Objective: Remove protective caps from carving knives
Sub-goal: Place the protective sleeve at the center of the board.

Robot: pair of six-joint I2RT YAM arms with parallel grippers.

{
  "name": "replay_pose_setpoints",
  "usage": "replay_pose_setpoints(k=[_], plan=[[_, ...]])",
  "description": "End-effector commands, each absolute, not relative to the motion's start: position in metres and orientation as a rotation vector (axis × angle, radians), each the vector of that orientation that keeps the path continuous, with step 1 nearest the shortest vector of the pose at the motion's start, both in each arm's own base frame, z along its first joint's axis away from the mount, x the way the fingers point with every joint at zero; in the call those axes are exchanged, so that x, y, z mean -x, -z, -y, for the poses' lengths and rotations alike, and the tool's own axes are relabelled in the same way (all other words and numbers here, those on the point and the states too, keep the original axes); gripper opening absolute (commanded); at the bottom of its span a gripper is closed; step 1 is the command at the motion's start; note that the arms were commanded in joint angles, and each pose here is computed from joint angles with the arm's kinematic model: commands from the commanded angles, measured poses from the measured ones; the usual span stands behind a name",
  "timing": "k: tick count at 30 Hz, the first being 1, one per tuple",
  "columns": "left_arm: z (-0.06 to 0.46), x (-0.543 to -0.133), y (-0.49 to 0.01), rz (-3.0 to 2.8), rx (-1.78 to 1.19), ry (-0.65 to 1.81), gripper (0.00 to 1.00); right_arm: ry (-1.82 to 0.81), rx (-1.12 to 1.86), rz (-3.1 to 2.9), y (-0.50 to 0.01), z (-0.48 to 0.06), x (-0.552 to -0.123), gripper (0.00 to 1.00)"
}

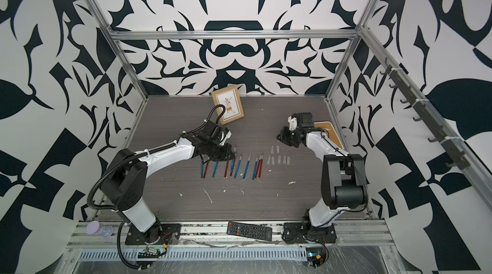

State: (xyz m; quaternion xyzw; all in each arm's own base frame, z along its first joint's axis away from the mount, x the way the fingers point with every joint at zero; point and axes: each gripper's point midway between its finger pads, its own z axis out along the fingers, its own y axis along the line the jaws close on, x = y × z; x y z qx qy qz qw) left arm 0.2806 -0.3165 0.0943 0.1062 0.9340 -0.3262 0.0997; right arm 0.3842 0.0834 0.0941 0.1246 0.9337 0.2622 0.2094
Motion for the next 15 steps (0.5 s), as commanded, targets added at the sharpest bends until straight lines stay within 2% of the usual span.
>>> replay_pose_setpoints(k=[1,15], plan=[[0.318,-0.282,-0.098,-2.762,-0.326,0.961,0.00,-0.526,-0.311,-2.677,-0.086,-0.063,-0.375,0.19],[0.318,-0.283,-0.095,-2.771,-0.320,0.956,0.00,-0.338,-0.296,-2.804,-0.055,-0.050,-0.373,0.21]])
